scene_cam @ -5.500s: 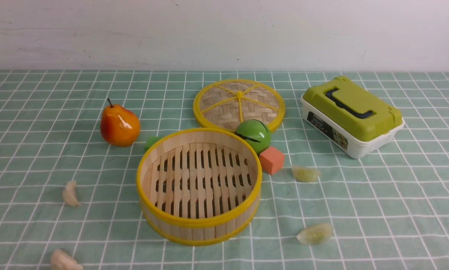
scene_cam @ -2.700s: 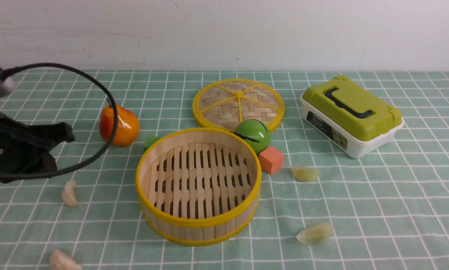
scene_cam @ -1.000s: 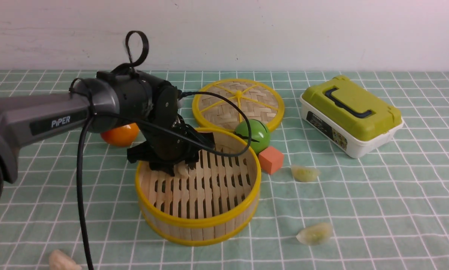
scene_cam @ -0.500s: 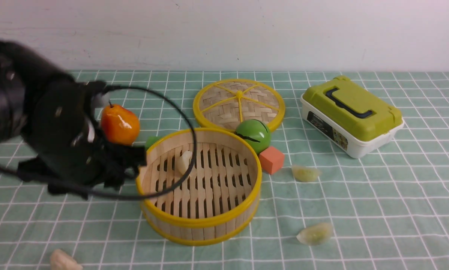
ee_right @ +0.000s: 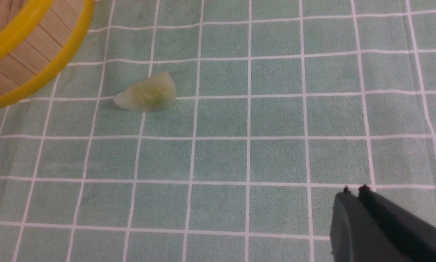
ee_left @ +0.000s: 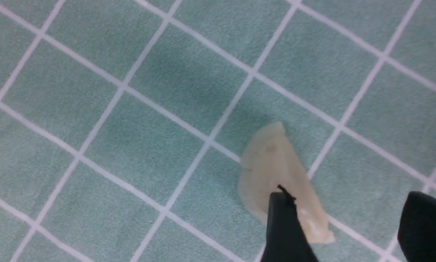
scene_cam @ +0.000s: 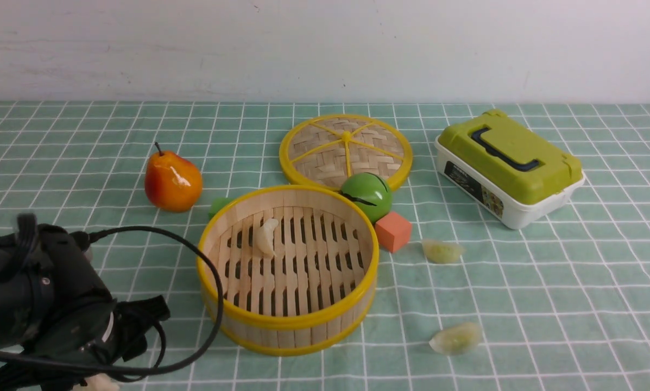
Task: Put the dumplings into the steamer on the table with the blue tablecloth.
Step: 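Reach for and grasp a dumpling on the table with the left gripper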
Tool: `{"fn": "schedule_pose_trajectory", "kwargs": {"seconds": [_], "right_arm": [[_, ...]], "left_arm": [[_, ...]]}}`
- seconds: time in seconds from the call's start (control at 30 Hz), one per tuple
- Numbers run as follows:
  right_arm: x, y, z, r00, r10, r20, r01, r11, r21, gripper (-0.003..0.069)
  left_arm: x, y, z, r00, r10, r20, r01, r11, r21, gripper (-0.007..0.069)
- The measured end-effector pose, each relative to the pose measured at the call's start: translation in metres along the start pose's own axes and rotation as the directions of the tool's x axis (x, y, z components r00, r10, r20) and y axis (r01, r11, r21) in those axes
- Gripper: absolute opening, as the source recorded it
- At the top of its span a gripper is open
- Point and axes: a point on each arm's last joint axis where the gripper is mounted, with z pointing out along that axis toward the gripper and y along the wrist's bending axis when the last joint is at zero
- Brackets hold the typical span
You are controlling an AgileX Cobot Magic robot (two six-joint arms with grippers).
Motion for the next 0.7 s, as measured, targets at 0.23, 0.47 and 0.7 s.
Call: {"fn": "schedule_pose_trajectory", "kwargs": {"seconds": [0.23, 0.47, 0.7], "right_arm": [[0.001, 0.004, 0.0, 0.999, -0.035, -0.008, 0.035, 0.999, -0.025, 0.0031], [0.001, 0.004, 0.0, 0.999, -0.036, -0.007, 0.036, 0.999, -0.025, 0.0031], [0.001, 0.004, 0.0, 0.999, -0.036, -0.007, 0.036, 0.999, -0.025, 0.0036]], "left_arm": [[-0.001, 0.002, 0.017, 1.0, 0.01, -0.022, -0.012, 0.999, -0.052, 0.0393], [-0.003, 0.001, 0.017, 0.999, 0.04, -0.018, -0.04, 0.999, -0.034, 0.0141], [-0.005, -0.002, 0.011, 0.99, 0.141, -0.02, -0.141, 0.99, -0.004, 0.0138]]}}
